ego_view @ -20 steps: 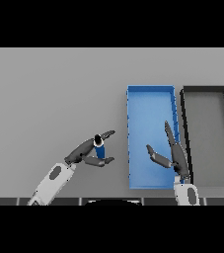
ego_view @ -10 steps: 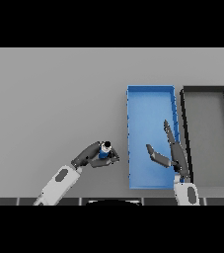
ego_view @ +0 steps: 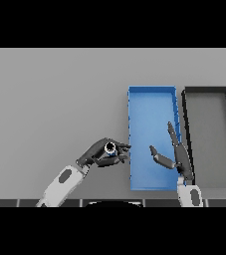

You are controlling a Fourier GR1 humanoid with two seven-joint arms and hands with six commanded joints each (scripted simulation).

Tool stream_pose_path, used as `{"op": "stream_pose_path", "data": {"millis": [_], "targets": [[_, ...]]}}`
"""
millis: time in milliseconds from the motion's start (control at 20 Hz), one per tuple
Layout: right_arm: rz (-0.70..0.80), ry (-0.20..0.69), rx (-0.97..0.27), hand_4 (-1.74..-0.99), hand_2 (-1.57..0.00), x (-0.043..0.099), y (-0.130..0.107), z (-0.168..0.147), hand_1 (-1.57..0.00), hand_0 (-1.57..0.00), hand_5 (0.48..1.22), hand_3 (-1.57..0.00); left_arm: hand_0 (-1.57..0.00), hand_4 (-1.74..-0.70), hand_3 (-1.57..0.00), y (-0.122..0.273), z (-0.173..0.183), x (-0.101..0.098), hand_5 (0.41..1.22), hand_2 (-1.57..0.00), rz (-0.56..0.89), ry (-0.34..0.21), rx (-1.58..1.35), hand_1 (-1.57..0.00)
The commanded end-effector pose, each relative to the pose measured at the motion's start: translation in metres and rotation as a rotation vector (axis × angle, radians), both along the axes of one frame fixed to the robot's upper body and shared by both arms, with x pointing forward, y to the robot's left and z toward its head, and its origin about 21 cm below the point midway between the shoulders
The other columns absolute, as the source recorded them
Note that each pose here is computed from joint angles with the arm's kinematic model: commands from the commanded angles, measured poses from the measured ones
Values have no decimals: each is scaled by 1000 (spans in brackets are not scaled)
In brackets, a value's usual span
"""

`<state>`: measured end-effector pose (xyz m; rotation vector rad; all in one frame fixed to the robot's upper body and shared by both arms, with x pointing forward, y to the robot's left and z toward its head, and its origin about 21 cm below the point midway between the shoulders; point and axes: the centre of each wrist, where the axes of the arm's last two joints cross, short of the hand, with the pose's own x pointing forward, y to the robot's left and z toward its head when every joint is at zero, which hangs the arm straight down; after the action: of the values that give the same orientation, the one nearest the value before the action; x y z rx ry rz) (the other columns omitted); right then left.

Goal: Pick up the blue pipe and place it into the blue bin.

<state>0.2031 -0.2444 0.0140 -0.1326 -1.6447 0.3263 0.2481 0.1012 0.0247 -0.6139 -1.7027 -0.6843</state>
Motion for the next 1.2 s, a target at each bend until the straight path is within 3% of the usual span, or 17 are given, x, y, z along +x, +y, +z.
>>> {"op": "stream_pose_path", "data": {"millis": [0,350,600,700,800,1000,1150], "targets": [[-4,2,4,-1157,1,2,2,-1,1,1,600,1,-1547,-1733,-1476,-2,6,0,1213,-1552,-5,-7,8,-1551],[0,-7,-3,-1127,1,1,-1,-2,1,1,605,1,-1566,-1739,-1496,-8,21,-7,1219,-1567,-31,-6,62,-1567],[10,-13,7,-1176,1,-2,-2,0,1,1,605,1,-1569,-1740,-1495,-5,14,-3,1219,-1570,-26,10,87,-1570],[74,-60,83,-1196,1,3,-6,10,1,1,622,1,-1570,-1741,-1495,-8,16,-4,1220,-1570,-31,4,96,-1570],[206,-97,193,-1212,1,2,-14,29,1,1,589,1,-1570,-1741,-1497,-6,17,-2,1220,-1570,-21,12,88,-1570],[460,-74,163,-1303,1,13,-18,80,1,1,515,1,-1571,-1741,-1493,-4,17,-1,1221,-1571,-28,-4,99,-1571],[614,-51,116,-1314,1,18,1,106,1,1,500,1,-1571,-1741,-1488,-6,20,-1,1221,-1571,-38,-15,95,-1571]]}}
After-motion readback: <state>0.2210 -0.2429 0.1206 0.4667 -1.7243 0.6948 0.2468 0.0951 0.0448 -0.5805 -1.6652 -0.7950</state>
